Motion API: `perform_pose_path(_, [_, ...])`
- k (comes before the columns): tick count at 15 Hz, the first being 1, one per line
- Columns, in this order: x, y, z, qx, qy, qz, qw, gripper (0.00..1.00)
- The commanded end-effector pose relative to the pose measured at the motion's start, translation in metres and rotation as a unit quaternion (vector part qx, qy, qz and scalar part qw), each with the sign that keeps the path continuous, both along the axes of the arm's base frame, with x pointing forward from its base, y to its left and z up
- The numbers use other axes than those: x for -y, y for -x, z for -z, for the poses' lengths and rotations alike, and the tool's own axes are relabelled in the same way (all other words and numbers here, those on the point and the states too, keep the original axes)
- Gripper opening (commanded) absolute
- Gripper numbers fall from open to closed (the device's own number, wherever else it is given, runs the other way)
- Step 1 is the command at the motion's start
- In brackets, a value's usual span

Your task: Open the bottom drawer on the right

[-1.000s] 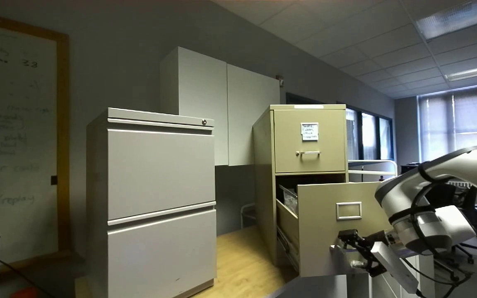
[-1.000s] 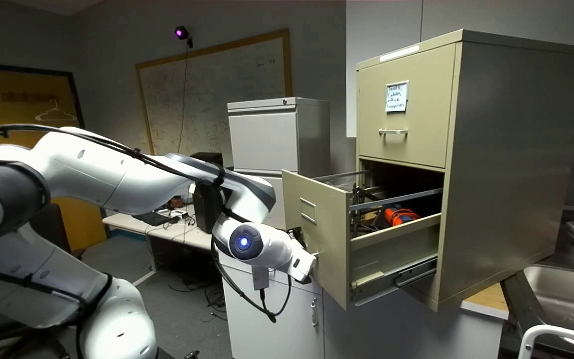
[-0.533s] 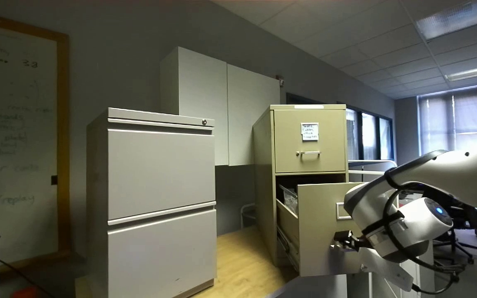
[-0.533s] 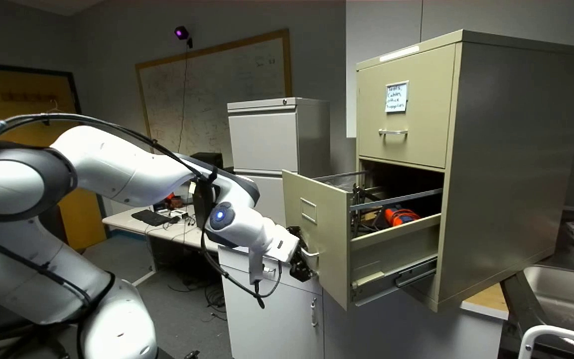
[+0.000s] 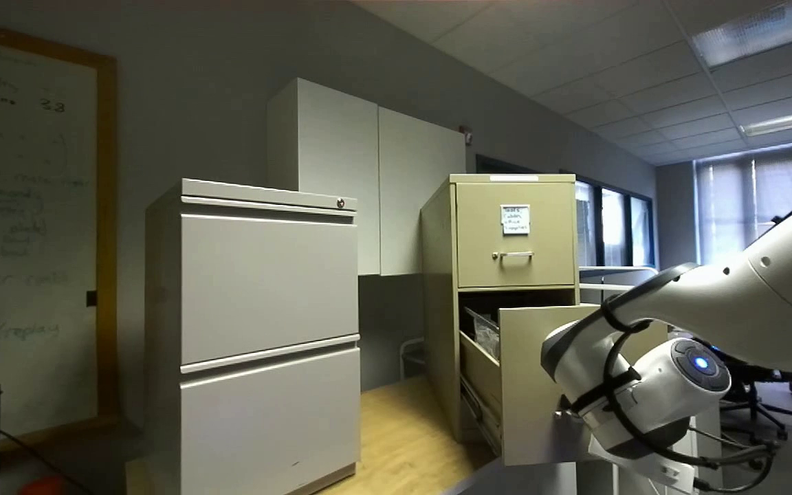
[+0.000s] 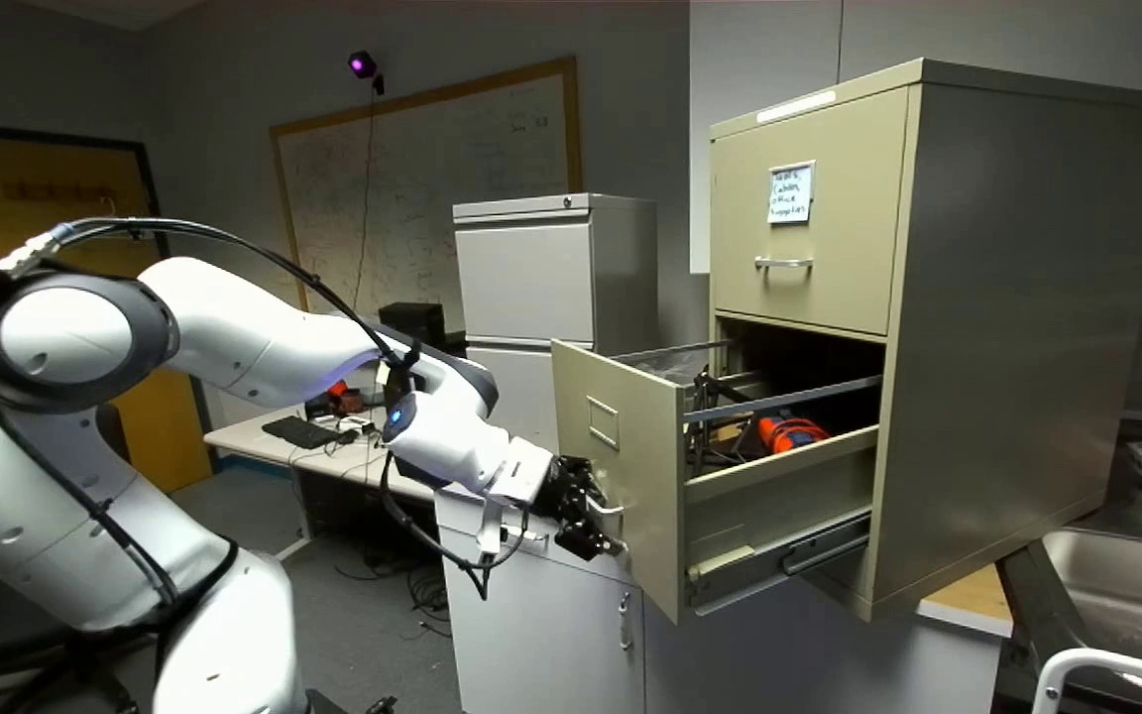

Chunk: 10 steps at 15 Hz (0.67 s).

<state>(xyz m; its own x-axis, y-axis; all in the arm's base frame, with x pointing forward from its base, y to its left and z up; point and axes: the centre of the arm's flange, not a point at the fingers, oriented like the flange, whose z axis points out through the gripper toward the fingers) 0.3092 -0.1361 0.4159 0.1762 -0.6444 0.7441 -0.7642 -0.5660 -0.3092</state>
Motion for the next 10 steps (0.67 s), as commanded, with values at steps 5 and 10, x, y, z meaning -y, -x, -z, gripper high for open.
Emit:
perform_pose_path(5, [-0.027, 0.008, -0.039, -0.052, 0.033, -0.001, 0.9981, 1.00])
perform_pose_path(10, [-0.018, -0.003, -0.048, -0.067, 0.042, -0.054, 0.9954, 1.00])
